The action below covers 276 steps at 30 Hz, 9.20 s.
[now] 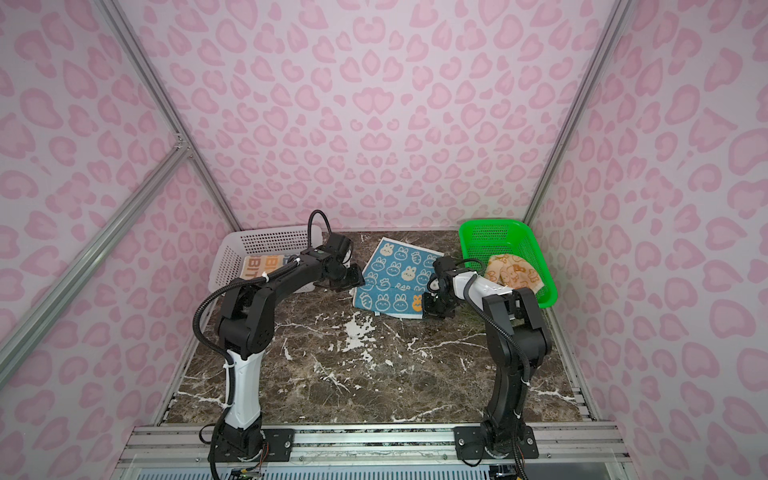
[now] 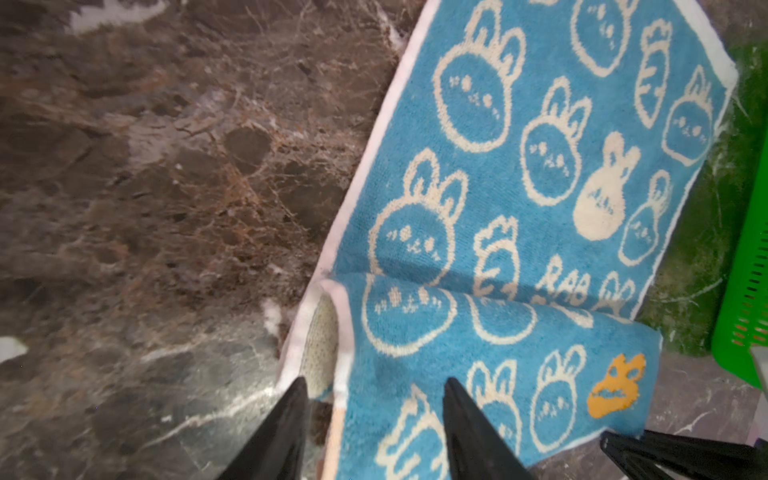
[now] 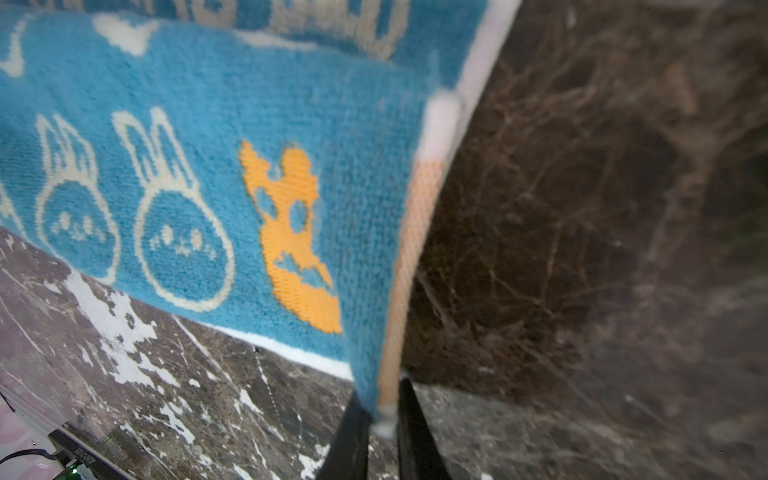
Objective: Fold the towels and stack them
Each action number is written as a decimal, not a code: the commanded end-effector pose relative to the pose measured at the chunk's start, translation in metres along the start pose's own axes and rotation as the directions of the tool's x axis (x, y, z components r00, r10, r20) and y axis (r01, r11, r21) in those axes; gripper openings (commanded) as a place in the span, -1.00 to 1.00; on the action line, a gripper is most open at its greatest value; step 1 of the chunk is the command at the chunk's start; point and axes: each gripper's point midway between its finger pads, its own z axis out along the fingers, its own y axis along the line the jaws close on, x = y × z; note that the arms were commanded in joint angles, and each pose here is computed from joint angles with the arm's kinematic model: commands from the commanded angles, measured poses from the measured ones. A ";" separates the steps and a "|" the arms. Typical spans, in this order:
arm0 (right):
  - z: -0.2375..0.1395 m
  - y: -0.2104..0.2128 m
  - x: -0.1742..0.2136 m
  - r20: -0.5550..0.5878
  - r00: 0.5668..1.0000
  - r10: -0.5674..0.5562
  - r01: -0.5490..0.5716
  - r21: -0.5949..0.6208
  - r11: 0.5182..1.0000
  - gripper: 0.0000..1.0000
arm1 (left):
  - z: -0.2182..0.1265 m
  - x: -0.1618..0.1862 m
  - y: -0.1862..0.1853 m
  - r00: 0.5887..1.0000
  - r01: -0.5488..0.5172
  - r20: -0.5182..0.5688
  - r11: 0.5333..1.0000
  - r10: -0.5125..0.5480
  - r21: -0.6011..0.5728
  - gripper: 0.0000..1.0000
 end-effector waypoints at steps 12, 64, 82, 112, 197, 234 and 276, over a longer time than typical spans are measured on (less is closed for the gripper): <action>-0.073 0.072 -0.010 0.096 0.991 -0.099 0.109 -0.112 0.988 -1.00 | -0.042 0.045 0.009 1.000 -0.001 0.017 1.000 0.001 0.023 0.96; -0.028 -0.004 -0.128 0.150 0.958 0.246 -0.206 -0.241 0.949 -1.00 | 0.051 0.080 -0.004 0.968 -0.222 -0.151 0.965 0.200 -0.142 -0.39; -0.029 0.000 -0.118 0.146 0.962 0.231 -0.194 -0.231 0.954 -1.00 | 0.031 0.115 0.003 0.949 -0.268 -0.206 0.953 0.237 -0.138 -0.58; -0.086 0.031 -0.097 0.216 0.971 0.105 -0.068 -0.170 0.983 -1.00 | -0.029 0.086 -0.024 0.961 -0.256 -0.127 0.963 0.244 -0.088 -0.94; 0.014 0.021 0.075 -0.014 0.996 0.092 -0.093 -0.117 0.989 -1.00 | -0.048 0.145 0.086 0.990 0.025 -0.133 0.994 -0.039 -0.106 -0.95; -0.005 0.015 0.058 -0.012 0.996 0.083 -0.084 -0.131 0.988 -1.00 | -0.048 0.142 0.047 0.986 -0.030 -0.164 0.997 0.020 -0.064 -0.95; -0.004 0.022 0.053 -0.011 0.996 0.093 -0.093 -0.145 0.985 -1.00 | -0.036 0.137 0.048 0.969 -0.078 -0.242 0.993 0.054 -0.090 -0.95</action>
